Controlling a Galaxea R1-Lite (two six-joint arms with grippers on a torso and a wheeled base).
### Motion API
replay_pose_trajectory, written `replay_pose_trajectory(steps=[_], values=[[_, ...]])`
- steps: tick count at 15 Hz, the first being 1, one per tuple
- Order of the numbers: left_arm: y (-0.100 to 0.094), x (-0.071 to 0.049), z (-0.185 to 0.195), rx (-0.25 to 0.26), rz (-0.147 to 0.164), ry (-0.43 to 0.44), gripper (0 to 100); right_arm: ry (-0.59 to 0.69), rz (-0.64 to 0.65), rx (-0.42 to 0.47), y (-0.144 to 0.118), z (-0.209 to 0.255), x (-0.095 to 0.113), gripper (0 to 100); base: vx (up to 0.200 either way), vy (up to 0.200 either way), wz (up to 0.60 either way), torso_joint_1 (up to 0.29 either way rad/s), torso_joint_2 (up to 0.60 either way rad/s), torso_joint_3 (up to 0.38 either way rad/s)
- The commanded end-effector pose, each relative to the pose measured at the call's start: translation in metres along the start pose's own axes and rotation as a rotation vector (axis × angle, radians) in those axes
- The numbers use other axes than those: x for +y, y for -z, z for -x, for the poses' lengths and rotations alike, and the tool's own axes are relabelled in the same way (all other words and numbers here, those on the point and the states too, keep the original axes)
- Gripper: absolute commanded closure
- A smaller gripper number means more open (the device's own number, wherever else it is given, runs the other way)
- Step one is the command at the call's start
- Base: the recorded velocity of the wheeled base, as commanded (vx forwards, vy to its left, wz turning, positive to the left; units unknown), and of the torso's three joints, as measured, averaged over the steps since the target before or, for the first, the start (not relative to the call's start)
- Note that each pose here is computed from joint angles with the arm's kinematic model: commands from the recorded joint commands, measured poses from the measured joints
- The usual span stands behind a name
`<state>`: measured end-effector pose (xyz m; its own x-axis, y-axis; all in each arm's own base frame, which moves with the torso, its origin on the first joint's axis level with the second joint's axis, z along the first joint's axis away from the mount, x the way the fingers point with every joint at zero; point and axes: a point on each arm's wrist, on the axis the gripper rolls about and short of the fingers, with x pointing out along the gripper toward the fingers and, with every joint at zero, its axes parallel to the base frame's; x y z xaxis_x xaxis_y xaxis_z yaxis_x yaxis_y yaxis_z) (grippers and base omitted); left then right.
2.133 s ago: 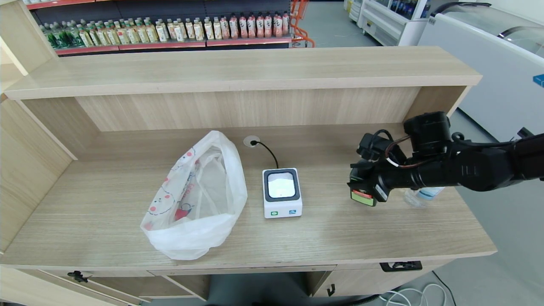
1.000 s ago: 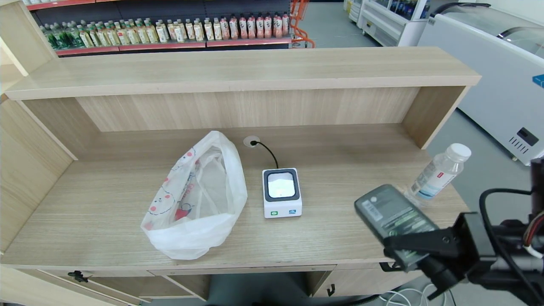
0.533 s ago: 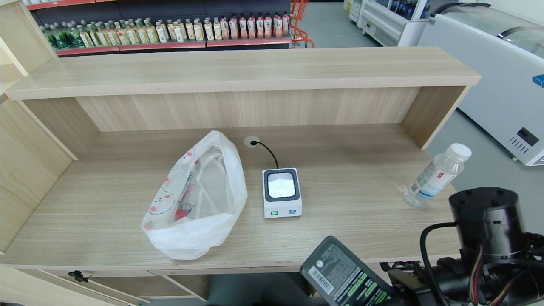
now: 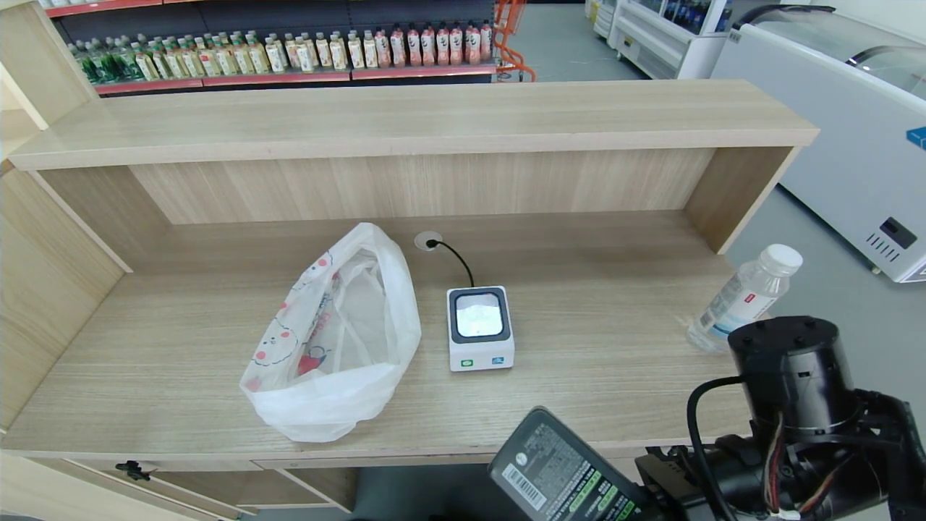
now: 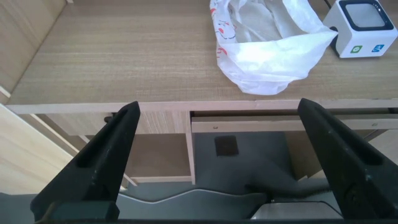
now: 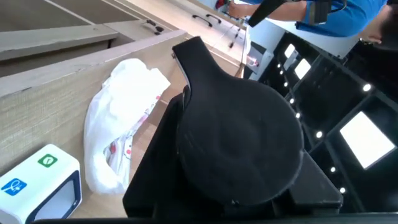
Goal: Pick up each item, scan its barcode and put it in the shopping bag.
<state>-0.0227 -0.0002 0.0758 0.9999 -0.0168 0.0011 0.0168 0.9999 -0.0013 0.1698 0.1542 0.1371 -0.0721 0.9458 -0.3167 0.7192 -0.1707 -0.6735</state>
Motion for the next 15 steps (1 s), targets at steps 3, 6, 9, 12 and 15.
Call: replay_pose_trajectory(steps=[3,6,9,12,15], values=[[0.000,0.000,0.000,0.000,0.000,0.000,0,0.011,0.025,0.002,0.011,-0.007,0.005,100,0.000,0.000,0.00,0.000,0.00,0.000],[0.000,0.000,0.000,0.000,0.000,0.000,0,0.022,0.014,-0.023,0.013,-0.017,0.009,100,0.000,0.000,0.00,0.000,0.00,0.000],[0.000,0.000,0.000,0.000,0.000,0.000,0,0.030,0.006,-0.042,0.015,-0.023,0.011,100,0.000,0.000,0.00,0.000,0.00,0.000],[0.000,0.000,0.000,0.000,0.000,0.000,0,0.046,-0.020,-0.077,0.015,-0.032,0.016,100,0.000,0.000,0.00,0.000,0.00,0.000],[0.000,0.000,0.000,0.000,0.000,0.000,0,0.094,-0.054,-0.117,0.016,-0.042,0.027,100,0.000,0.000,0.00,0.000,0.00,0.000]])
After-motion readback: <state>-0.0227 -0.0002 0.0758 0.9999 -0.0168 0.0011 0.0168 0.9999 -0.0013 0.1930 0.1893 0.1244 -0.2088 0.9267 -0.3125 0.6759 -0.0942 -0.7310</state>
